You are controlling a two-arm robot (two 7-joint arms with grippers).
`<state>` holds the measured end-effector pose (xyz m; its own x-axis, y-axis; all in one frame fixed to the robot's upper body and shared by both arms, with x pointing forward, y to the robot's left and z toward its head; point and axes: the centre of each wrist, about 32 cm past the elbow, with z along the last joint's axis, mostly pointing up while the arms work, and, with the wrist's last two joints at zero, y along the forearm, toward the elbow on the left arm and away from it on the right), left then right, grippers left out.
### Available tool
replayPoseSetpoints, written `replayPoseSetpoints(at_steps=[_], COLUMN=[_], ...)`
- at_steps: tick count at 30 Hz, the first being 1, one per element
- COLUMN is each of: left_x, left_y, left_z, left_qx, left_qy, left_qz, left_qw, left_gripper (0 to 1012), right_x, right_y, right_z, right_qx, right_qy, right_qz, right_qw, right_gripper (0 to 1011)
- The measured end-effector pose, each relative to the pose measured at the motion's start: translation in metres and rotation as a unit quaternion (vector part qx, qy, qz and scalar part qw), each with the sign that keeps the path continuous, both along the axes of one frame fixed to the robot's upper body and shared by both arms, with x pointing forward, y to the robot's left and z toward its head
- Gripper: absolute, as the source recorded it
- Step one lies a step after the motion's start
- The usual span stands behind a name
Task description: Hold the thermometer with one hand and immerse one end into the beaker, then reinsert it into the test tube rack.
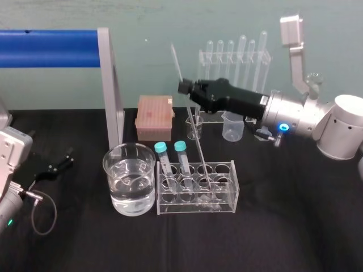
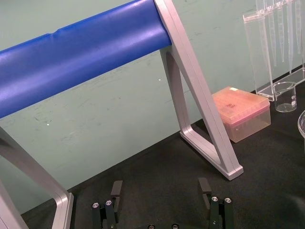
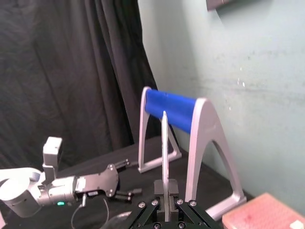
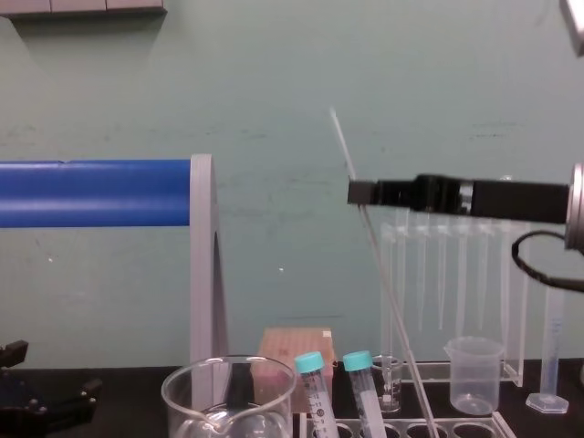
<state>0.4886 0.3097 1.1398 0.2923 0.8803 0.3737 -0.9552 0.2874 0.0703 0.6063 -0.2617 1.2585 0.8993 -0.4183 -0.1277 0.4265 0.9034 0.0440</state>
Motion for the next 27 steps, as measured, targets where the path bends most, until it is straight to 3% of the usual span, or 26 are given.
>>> replayPoseSetpoints(at_steps=[5,7,15,18,22,27], left_x=[0.0,0.0,0.0,0.0,0.0,0.0], left_y=[0.0,0.0,0.0,0.0,0.0,0.0], left_z=[0.0,0.0,0.0,0.0,0.0,0.0], left_qx=[0.0,0.0,0.0,0.0,0.0,0.0], left_qy=[0.0,0.0,0.0,0.0,0.0,0.0], left_qz=[0.0,0.0,0.0,0.0,0.0,0.0], left_qw=[1.0,1.0,1.0,1.0,1.0,1.0], left_gripper=[1008,1008,1008,1008,1008,1008], right_x=[-0.001,-0.003,-0.01,-0.011,-0.005,0.006], right_y=[-0.002,-0.004,-0.007,-0.009,-0.005,0.007], right_z=[0.01,0.019,0.032,0.039,0.048,0.057], right_qx=[0.01,0.023,0.055,0.065,0.076,0.083], right_qy=[-0.019,-0.033,-0.052,-0.08,-0.146,-0.199], right_qz=[0.007,0.015,0.037,0.045,0.063,0.097], right_qw=[0.9997,0.9991,0.9964,0.9937,0.9844,0.9718], right_gripper=[54,55,54,55,54,54])
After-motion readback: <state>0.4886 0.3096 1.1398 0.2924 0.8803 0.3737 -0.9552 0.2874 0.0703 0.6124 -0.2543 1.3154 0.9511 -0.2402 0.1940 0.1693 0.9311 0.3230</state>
